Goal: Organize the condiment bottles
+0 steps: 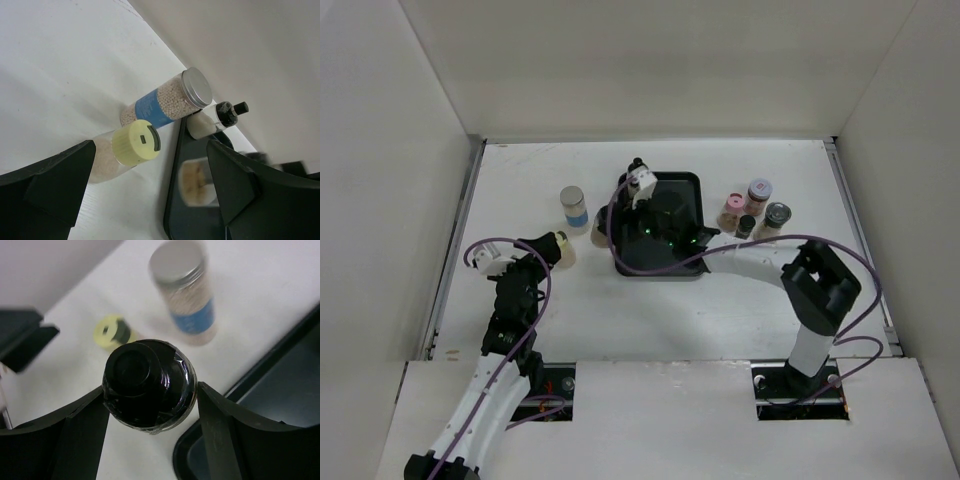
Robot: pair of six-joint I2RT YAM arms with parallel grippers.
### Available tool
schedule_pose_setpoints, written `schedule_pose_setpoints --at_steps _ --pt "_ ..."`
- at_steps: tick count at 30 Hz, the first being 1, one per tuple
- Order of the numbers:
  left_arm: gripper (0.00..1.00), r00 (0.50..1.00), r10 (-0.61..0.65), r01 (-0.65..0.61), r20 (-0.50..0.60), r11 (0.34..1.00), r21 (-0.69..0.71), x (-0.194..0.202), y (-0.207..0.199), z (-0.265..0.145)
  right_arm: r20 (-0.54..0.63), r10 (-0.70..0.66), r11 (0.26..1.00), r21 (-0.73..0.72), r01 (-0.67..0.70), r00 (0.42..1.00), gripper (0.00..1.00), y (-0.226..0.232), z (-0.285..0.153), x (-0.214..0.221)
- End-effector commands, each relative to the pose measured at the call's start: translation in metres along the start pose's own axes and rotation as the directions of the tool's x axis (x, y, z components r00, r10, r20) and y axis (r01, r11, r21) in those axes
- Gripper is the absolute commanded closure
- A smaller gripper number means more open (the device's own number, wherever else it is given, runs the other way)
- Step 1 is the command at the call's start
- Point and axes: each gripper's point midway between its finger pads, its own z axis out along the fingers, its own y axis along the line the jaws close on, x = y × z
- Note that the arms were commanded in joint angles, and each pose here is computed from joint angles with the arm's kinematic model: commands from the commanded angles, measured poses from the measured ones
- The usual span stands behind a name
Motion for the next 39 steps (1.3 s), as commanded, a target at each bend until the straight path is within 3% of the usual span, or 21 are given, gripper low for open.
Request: schedule_pose_setpoints --at_steps 1,6,12,18,24,30,34,39 --pt "0.05 1.000 -0.016 0.015 0.011 0.998 0.060 -0.004 -0.014 0.000 0.258 0.099 0.995 -0.005 -0.101 0.961 0.52 -0.025 -0.026 -0.086" --pt "0.04 1.000 -0.011 0.013 -0.017 0.992 0.124 0.002 -0.028 -0.003 0.306 0.105 0.968 0.187 -0.168 0.946 0.52 -0.108 -0.047 -0.092" --pt "0.04 0.997 0.046 -0.024 -0.070 0.958 0.286 0.021 -0.069 -0.011 0.307 0.051 0.874 0.447 -0.191 0.950 0.52 -0.211 -0.058 -0.093" --pt "0.04 0.988 0.095 -0.048 -0.121 0.937 0.347 0.045 -0.084 -0.016 0.260 -0.042 0.795 0.594 -0.125 0.965 0.51 -0.261 -0.046 -0.099" --pt "0.04 0.984 0.110 -0.055 -0.138 0.935 0.351 0.053 -0.085 -0.014 0.173 -0.086 0.725 0.687 -0.058 0.981 0.48 -0.285 -0.038 -0.085" --pt "0.03 0.984 0.111 -0.057 -0.138 0.936 0.347 0.054 -0.083 -0.014 0.102 -0.068 0.716 0.697 -0.022 0.992 0.32 -0.290 -0.032 -0.056" --pt "0.03 0.983 0.116 -0.061 -0.144 0.938 0.342 0.056 -0.081 -0.012 0.120 -0.045 0.731 0.680 -0.049 0.992 0.25 -0.284 -0.033 -0.056" --pt "0.03 0.985 0.111 -0.058 -0.134 0.936 0.346 0.053 -0.082 -0.013 0.188 -0.059 0.769 0.635 -0.076 0.980 0.13 -0.259 -0.053 -0.094"
